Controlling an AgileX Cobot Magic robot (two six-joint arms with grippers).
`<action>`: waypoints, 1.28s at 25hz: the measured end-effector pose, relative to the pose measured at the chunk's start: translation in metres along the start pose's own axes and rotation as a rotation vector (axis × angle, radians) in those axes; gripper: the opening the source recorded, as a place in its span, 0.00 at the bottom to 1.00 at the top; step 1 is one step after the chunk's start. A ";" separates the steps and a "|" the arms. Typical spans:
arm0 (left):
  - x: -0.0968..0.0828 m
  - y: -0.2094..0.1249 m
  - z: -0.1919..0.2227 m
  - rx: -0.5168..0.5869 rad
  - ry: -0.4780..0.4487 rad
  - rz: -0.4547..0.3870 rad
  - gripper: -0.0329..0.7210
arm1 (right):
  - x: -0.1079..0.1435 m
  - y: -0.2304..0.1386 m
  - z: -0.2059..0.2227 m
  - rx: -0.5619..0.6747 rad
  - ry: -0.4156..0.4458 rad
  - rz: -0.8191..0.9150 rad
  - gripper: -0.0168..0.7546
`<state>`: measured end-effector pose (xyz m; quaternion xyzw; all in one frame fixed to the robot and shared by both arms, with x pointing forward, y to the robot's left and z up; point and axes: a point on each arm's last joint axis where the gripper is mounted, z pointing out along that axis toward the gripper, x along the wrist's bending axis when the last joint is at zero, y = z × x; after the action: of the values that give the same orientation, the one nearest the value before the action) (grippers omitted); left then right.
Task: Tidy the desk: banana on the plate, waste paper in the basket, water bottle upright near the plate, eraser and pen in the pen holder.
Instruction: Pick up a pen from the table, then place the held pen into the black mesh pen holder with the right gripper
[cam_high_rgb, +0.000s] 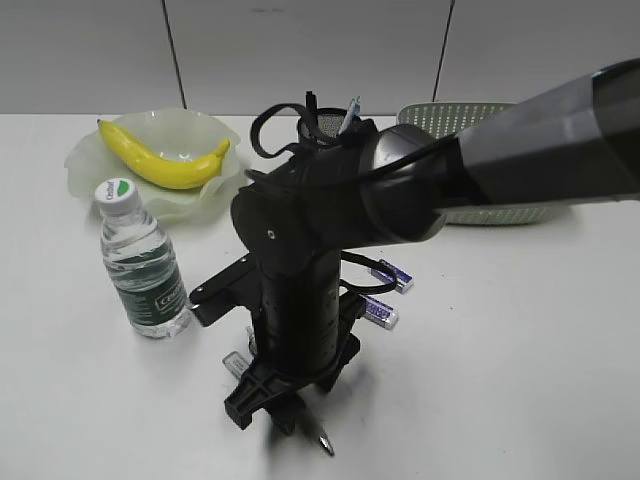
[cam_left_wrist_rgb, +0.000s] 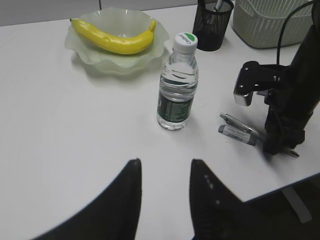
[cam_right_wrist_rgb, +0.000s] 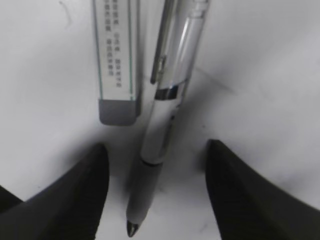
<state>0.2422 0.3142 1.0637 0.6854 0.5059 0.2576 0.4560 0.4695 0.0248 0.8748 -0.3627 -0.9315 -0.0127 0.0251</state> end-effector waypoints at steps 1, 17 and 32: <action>0.000 0.000 0.000 0.000 0.000 0.000 0.37 | 0.000 0.000 0.002 0.005 0.000 0.001 0.65; 0.000 0.000 0.000 0.000 0.000 0.000 0.37 | -0.014 0.001 -0.057 -0.139 -0.114 0.056 0.17; 0.000 0.000 0.000 0.000 0.000 0.000 0.37 | -0.130 0.029 -0.182 -1.042 -0.208 0.167 0.17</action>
<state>0.2422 0.3142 1.0637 0.6854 0.5059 0.2576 0.4560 0.5913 -0.0497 1.0498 -0.3993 -0.7673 -0.4354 -0.2495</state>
